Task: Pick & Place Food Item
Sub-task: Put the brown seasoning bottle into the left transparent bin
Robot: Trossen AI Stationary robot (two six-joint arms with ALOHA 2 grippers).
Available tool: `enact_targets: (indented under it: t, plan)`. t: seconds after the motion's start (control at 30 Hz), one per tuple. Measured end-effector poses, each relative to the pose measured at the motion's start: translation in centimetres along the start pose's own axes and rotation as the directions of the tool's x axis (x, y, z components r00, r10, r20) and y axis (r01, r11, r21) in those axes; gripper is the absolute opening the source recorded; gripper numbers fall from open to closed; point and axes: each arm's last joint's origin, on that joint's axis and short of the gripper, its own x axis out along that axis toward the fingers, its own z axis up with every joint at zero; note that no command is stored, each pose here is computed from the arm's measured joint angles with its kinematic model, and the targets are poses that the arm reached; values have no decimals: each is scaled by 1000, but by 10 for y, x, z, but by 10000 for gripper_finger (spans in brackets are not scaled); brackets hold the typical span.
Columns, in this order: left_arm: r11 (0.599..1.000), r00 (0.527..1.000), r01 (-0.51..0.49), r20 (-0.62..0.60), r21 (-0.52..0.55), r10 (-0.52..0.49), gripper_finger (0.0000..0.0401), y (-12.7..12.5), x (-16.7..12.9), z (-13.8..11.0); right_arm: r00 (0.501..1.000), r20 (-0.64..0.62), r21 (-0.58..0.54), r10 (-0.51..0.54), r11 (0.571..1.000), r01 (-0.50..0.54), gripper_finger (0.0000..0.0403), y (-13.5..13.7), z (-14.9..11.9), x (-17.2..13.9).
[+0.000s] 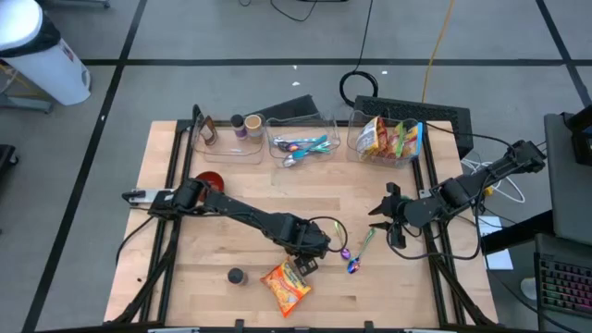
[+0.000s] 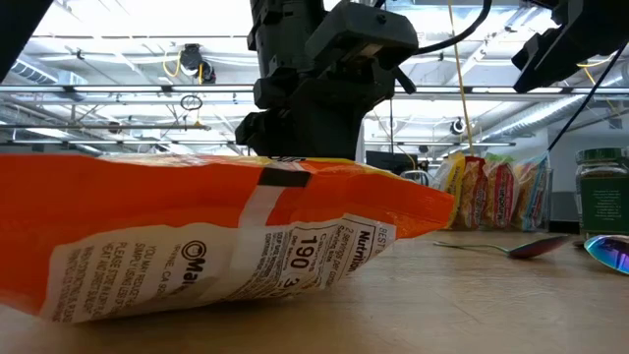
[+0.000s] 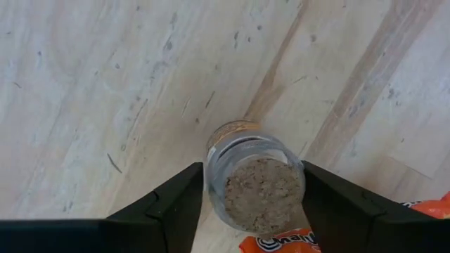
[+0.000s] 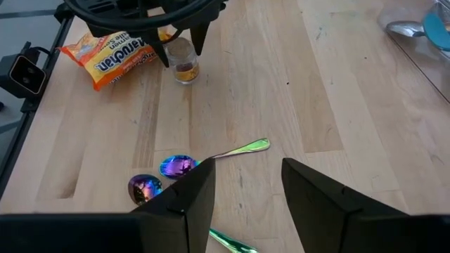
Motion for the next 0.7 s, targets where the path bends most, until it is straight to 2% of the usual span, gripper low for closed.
enact_targets:
  t: [0.17,0.5,0.7]
  plan:
    - [1000,1000,2,5,-12,-2,184,4,-2,5,1000,0,0,0,1000,0,155,0,0,0]
    - [1000,1000,2,-9,-8,-2,183,17,-3,14,1000,1,1,-1,1000,1,155,0,0,0]
    - [999,994,26,-106,26,-23,183,30,-5,17,1000,4,0,-9,1000,9,155,0,0,0]
